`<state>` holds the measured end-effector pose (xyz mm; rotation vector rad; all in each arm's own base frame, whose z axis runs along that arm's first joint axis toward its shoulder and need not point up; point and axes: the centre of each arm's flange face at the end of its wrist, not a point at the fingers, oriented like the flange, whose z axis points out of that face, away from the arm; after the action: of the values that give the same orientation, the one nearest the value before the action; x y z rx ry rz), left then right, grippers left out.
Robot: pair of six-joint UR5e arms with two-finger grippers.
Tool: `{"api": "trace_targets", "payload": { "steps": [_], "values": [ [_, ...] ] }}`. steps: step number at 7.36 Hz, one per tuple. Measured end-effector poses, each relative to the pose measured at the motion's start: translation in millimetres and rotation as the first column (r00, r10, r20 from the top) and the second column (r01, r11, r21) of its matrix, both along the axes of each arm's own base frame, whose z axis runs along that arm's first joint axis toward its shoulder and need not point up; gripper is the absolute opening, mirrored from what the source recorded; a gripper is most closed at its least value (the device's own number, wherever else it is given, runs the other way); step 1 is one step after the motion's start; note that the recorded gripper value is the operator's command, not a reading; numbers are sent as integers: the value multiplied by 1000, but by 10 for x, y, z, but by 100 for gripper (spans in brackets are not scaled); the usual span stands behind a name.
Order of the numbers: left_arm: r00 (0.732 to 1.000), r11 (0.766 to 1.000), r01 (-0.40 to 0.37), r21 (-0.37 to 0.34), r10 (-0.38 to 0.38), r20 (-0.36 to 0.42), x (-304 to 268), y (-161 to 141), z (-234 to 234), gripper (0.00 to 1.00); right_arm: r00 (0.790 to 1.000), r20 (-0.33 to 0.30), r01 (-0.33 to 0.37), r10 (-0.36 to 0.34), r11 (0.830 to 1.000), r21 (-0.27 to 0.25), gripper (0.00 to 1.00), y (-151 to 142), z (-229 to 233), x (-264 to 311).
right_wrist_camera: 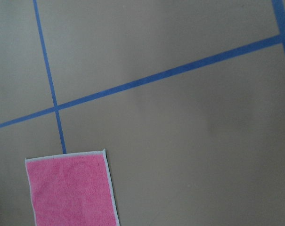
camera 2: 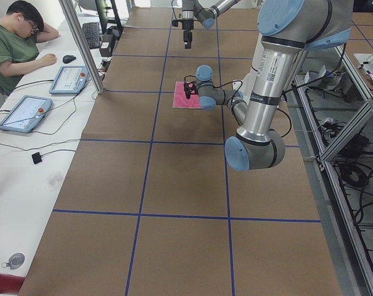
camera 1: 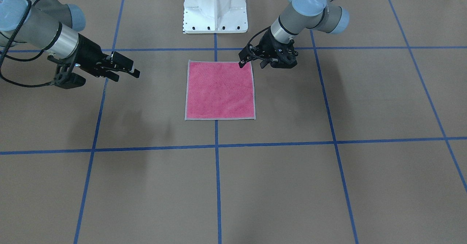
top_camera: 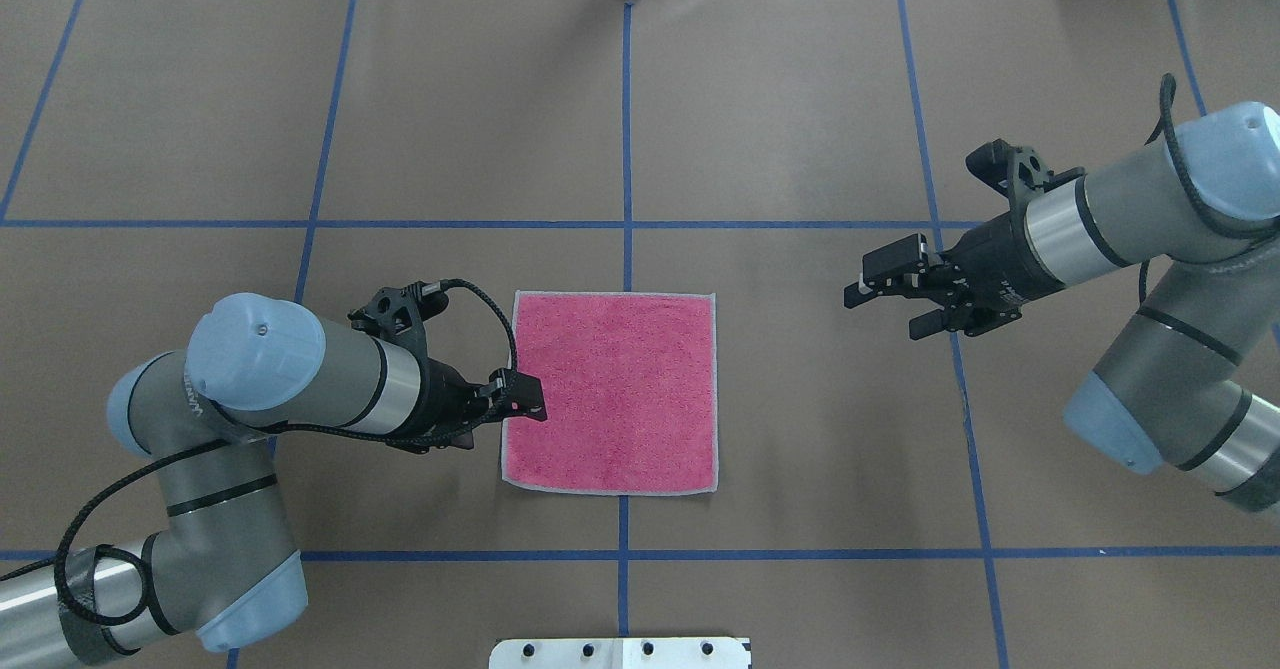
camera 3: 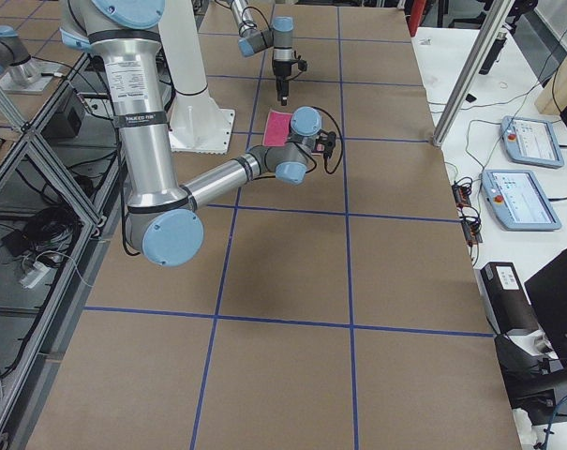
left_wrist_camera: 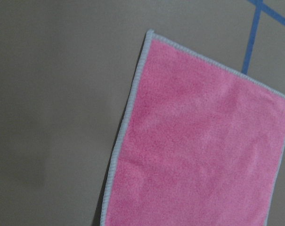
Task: Fold towel twice with both arms
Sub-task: 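Move the left gripper to the towel's near corner while the right gripper approaches, then lower the right gripper onto the towel's other near corner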
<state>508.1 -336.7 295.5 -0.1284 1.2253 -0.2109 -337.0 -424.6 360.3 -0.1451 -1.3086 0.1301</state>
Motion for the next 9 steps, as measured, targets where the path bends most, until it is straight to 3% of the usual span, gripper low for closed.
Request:
{"api": "trace_targets", "payload": {
  "steps": [6,9],
  "values": [
    [999,999,-42,-15,43,33,272,160,150,32,998,10,67,-67,998,10,99,244,-18,-276],
    [998,999,-52,-17,52,39,287,207,194,29,997,10,82,-82,997,11,99,301,-19,-338]
  ]
}}
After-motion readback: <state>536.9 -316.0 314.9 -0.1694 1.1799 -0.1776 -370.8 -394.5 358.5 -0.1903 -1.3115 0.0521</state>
